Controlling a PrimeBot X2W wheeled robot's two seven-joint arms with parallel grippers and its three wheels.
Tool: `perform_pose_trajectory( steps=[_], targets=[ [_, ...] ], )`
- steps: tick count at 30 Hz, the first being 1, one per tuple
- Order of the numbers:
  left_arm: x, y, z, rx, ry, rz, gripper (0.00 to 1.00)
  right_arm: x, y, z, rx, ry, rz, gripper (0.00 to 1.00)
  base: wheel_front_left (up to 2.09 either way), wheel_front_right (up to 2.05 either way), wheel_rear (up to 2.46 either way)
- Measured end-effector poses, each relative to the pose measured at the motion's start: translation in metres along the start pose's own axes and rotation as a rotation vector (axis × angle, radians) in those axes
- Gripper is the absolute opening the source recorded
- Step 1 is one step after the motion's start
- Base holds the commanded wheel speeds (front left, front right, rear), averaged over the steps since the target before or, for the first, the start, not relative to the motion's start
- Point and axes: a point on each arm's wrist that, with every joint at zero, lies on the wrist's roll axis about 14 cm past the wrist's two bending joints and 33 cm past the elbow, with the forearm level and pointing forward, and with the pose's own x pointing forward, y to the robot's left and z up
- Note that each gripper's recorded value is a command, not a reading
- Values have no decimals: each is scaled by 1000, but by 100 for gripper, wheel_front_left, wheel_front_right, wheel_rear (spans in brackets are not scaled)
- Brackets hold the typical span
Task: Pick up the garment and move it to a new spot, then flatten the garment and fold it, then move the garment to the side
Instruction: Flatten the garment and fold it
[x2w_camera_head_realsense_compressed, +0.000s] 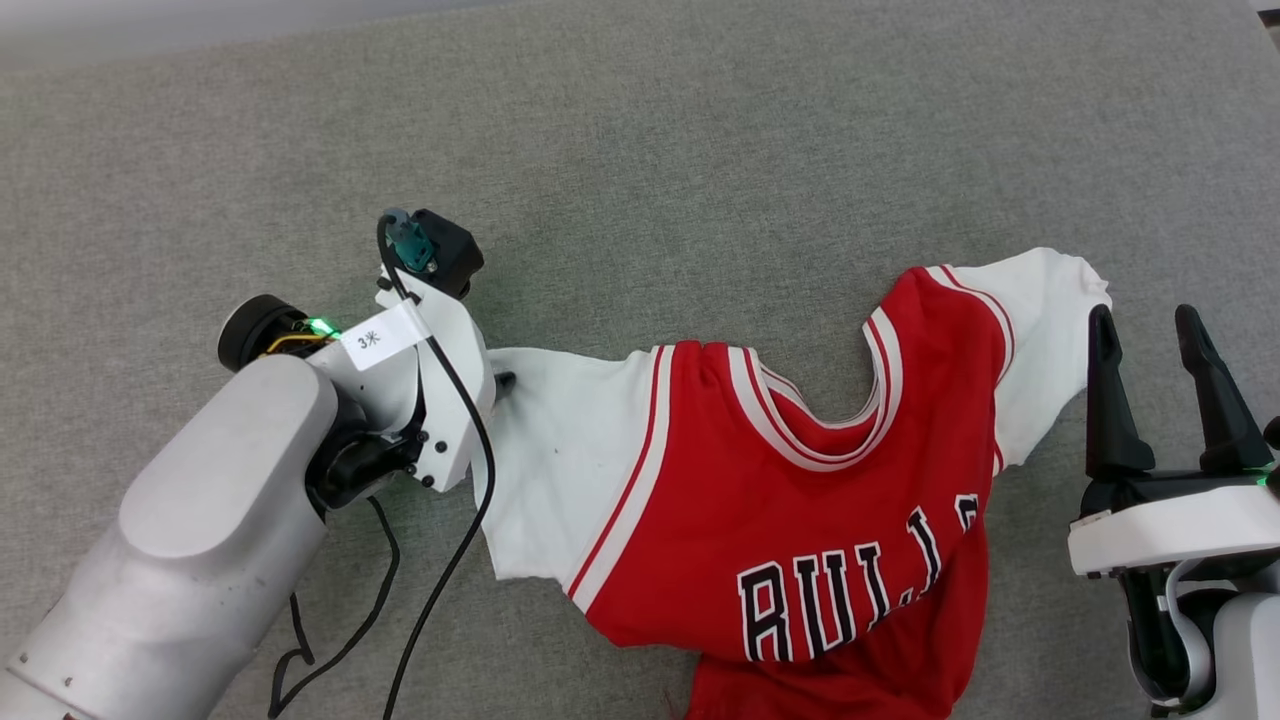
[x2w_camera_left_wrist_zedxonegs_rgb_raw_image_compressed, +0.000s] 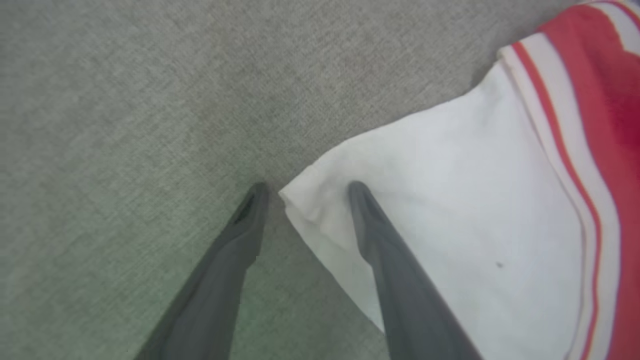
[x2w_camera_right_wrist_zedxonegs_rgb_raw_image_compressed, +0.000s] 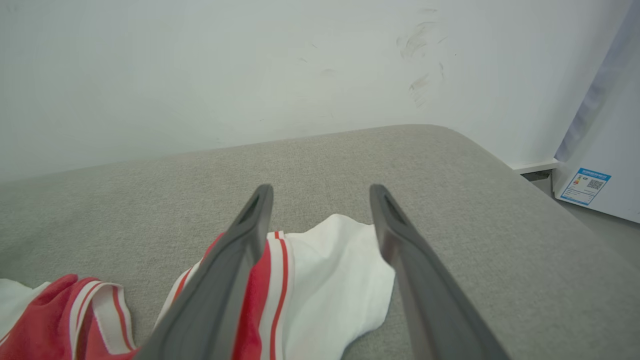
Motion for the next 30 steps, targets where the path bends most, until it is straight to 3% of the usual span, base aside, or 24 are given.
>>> perform_pose_trajectory(
  steps=[8, 16, 26, 30],
  targets=[
    [-20, 21, 1, -53, -113, 82, 0, 1, 8, 5, -8, 7, 27, 100, 0, 0, 0],
    [-81, 51, 6, -149, -334, 238, 0, -7, 10, -19, -83, 185, 71, 100, 0, 0, 0],
    [-135, 30, -27, -204, -444, 286, 0, -5, 19, -36, -210, 416, 160, 100, 0, 0, 0],
    [-151, 17, -25, -198, -491, 282, 0, 6, 7, -38, -254, 542, 151, 100, 0, 0, 0]
  ],
)
